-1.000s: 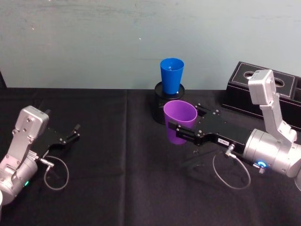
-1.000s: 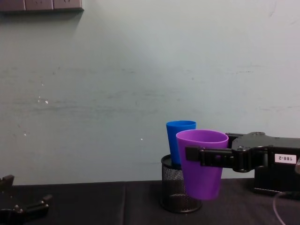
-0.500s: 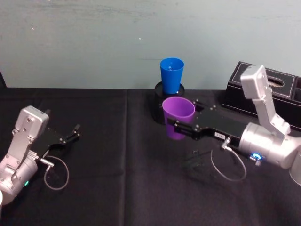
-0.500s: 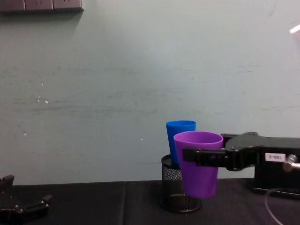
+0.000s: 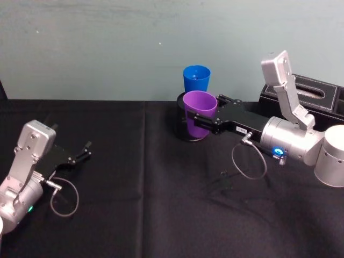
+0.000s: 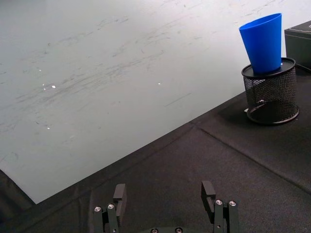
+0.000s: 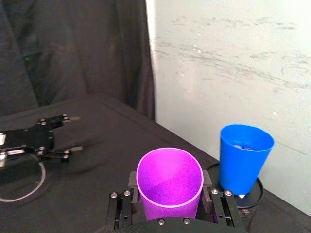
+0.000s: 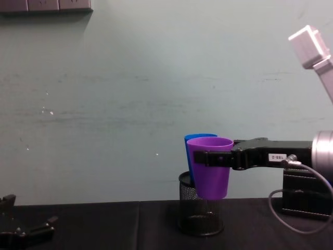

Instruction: Pick up one cup with a gripper and tap it against the other cup.

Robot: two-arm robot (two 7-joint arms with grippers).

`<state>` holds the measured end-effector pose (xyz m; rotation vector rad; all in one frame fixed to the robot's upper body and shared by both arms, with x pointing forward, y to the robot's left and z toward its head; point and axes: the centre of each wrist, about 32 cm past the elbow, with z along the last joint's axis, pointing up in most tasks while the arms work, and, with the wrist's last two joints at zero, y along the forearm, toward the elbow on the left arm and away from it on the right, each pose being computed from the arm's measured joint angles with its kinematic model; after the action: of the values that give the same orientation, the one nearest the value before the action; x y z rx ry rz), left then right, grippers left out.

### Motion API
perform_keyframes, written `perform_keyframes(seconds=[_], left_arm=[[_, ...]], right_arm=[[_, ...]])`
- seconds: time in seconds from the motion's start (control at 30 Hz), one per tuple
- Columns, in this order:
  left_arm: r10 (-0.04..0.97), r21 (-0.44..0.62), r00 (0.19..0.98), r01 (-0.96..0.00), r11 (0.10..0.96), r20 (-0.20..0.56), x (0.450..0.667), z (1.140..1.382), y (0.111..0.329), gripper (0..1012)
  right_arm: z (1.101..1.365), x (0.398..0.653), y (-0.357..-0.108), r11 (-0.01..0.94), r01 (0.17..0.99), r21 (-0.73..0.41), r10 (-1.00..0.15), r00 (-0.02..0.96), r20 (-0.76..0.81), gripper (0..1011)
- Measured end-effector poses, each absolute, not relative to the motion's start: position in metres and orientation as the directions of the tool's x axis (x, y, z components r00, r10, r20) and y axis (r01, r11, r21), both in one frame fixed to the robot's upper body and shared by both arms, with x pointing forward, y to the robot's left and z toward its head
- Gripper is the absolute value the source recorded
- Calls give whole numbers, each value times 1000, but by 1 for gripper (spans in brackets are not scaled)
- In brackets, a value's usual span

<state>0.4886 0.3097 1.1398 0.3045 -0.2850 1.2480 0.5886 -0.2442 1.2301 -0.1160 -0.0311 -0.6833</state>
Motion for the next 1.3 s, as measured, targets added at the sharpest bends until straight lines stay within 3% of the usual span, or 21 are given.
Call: perform_keyframes(seconds=[0.47,1.3], left_arm=[[880,70,292,-955,287,374,489,1140,310,1011],[880,70,292,-955,287,374,489,1140,310,1011]], right_arm=[[1227,616,-236,742,660,-117,-662,749,33,732],[1227,639,-229,719,687,-106,-689,725,28,732]])
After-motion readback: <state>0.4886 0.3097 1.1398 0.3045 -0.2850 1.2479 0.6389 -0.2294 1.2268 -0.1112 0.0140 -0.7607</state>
